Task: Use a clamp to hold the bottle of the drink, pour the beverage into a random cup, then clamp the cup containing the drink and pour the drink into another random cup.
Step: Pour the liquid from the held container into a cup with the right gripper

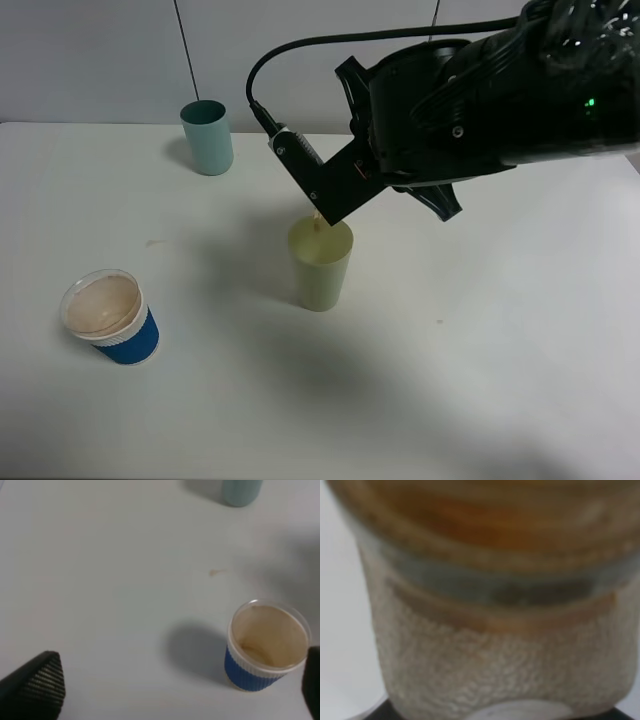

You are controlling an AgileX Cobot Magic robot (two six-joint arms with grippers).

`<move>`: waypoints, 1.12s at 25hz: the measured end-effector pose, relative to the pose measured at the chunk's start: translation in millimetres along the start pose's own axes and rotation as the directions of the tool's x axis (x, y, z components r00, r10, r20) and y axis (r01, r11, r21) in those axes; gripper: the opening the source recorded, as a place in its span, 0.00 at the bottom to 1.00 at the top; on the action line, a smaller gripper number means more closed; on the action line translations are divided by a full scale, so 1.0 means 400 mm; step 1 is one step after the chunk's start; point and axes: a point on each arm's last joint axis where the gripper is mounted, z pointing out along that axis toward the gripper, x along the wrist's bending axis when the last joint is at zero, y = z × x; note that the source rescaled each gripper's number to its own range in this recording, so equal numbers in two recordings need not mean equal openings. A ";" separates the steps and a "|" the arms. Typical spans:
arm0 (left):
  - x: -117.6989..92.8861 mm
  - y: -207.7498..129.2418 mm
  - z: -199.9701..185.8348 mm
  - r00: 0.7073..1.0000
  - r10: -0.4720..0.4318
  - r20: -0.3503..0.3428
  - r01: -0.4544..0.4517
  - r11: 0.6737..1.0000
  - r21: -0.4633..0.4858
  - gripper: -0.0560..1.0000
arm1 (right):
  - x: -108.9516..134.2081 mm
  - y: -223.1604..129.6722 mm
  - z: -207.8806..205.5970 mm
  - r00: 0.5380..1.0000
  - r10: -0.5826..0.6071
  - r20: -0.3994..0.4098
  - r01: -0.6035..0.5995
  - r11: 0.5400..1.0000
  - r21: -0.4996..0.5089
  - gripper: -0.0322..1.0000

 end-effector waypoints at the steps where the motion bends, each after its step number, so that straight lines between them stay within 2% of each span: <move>1: 0.000 0.000 0.000 1.000 0.000 0.000 0.000 1.000 0.000 0.88 | 0.001 -0.001 0.000 1.000 -0.006 -0.003 0.006 1.000 0.004 0.04; 28: 0.000 0.000 0.000 1.000 0.000 0.000 0.000 1.000 0.000 0.88 | 0.000 0.000 -0.006 0.998 -0.066 -0.001 0.066 0.997 0.027 0.04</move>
